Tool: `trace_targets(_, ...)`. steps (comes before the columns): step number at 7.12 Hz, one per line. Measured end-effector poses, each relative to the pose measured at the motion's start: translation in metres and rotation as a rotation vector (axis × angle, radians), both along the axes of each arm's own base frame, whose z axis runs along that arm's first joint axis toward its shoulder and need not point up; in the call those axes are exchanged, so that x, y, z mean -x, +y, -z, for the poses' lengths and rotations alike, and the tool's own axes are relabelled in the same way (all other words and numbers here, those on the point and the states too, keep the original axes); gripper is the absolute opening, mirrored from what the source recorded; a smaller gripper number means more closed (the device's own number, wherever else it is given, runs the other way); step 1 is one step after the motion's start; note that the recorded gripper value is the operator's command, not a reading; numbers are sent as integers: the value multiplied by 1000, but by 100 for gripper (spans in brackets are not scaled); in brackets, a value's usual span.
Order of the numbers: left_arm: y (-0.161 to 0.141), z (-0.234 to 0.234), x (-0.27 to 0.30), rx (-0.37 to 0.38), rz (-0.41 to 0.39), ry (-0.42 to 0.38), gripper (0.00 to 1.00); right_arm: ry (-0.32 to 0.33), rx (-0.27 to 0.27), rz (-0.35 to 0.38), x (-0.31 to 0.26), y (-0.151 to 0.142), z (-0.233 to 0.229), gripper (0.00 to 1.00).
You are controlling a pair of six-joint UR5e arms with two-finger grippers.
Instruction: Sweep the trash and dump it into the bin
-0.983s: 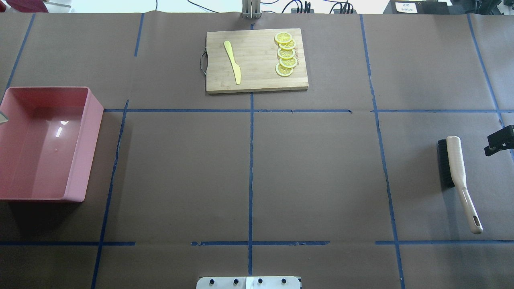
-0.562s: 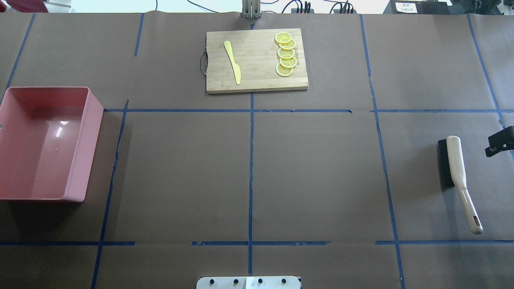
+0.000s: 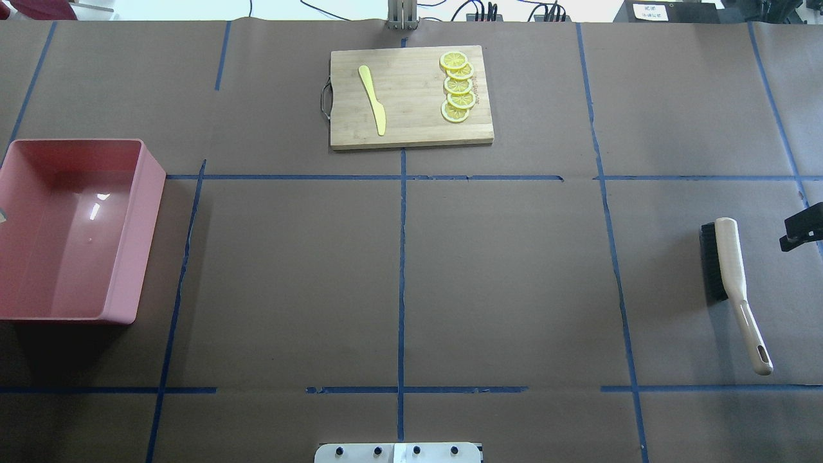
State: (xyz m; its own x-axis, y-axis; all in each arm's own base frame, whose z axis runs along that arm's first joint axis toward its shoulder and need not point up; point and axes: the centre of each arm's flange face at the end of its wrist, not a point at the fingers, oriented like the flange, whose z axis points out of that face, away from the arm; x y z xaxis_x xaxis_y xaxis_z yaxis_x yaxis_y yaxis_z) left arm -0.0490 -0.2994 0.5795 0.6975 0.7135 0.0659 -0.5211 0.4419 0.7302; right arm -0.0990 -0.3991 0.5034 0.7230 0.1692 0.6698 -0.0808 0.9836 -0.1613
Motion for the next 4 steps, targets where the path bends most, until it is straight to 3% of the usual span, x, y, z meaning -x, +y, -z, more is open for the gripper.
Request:
trace_targets(2,-5,2,-9,-21,-35,-48,1,-5,-24,-34,-16,-6,5,100)
trace_targets(4,-10,11,-7,-33,-63,-154,1,-9,-45,-66,-33,-11,9,100)
